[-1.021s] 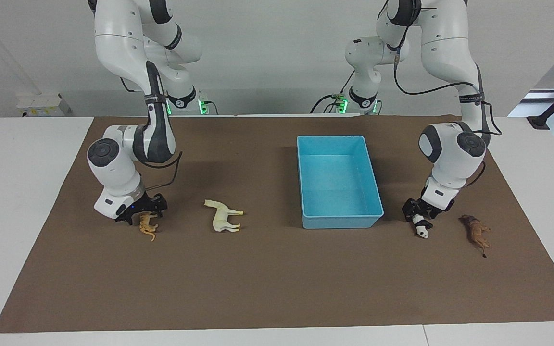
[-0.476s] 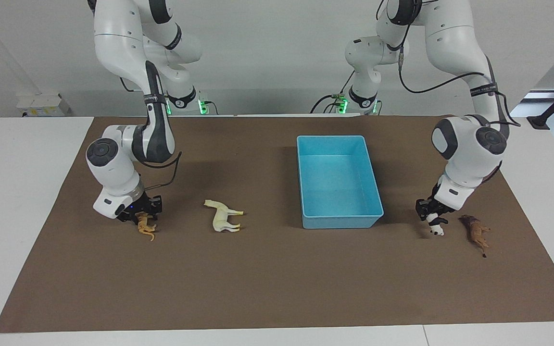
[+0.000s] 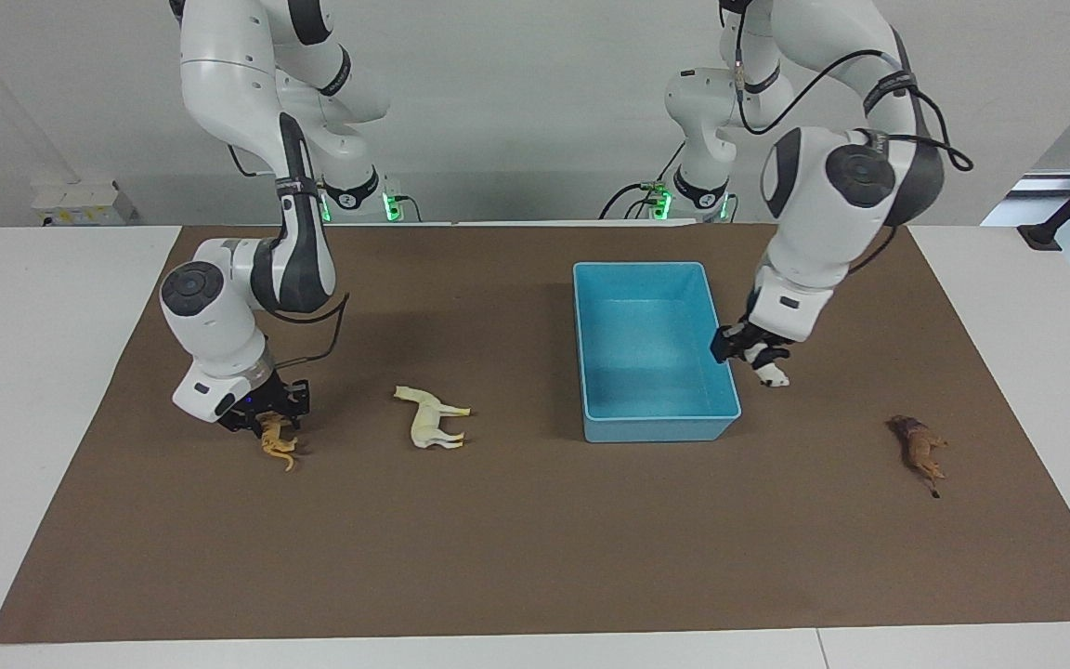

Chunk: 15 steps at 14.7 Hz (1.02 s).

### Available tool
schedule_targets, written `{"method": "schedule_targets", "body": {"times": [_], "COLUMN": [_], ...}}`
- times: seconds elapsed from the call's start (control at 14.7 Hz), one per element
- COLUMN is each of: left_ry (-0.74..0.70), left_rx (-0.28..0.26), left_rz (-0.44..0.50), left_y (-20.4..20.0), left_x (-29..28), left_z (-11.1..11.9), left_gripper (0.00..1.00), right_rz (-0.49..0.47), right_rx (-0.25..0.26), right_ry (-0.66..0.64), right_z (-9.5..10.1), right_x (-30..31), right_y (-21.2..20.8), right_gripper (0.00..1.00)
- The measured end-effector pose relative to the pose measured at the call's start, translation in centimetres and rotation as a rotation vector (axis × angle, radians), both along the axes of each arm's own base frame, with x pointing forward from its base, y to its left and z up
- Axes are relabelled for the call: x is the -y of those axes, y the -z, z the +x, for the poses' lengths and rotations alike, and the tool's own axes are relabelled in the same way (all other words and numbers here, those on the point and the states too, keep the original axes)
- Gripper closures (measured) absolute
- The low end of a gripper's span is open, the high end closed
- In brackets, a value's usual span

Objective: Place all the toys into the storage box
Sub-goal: 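Carry the panda into the blue box and open the left gripper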

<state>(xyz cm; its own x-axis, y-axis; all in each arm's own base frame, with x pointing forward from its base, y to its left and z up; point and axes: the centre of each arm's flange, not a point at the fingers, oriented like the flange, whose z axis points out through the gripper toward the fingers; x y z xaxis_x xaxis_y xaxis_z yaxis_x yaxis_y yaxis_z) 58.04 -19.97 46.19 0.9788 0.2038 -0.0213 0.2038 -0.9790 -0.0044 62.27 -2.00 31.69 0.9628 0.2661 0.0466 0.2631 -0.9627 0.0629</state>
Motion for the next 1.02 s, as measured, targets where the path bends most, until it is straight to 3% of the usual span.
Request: {"method": "schedule_targets", "body": {"times": [0.14, 0.34, 0.41, 0.61, 0.88, 1.02], "left_ry": [-0.009, 0.003, 0.002, -0.003, -0.003, -0.001], "left_rx": [0.029, 0.039, 0.039, 0.056, 0.073, 0.097], "left_rz": [-0.009, -0.011, -0.010, -0.016, -0.021, -0.005], "left_y": [3.4, 6.9, 7.0, 6.0, 4.9, 3.6], "left_x": [3.9, 4.9, 4.6, 4.3, 4.2, 3.1], "left_z": [-2.8, -6.0, -6.4, -6.6, -6.4, -5.4], "left_gripper": [0.85, 0.85, 0.80, 0.47, 0.02, 0.00], "right_rz": [0.003, 0.010, 0.012, 0.022, 0.045, 0.061], "right_rx": [0.005, -0.005, -0.007, -0.009, 0.013, 0.032], "right_ry": [0.004, 0.019, 0.025, 0.064, 0.140, 0.193], "right_z": [0.5, 0.6, 0.5, -0.1, -1.0, -1.8], "right_x": [-0.7, -0.9, -0.9, -2.1, -9.3, -14.5], "right_y": [-3.7, -12.2, -15.1, -21.7, -26.8, -27.9], "right_gripper": [0.43, 0.43, 0.43, 0.43, 0.43, 0.43]}}
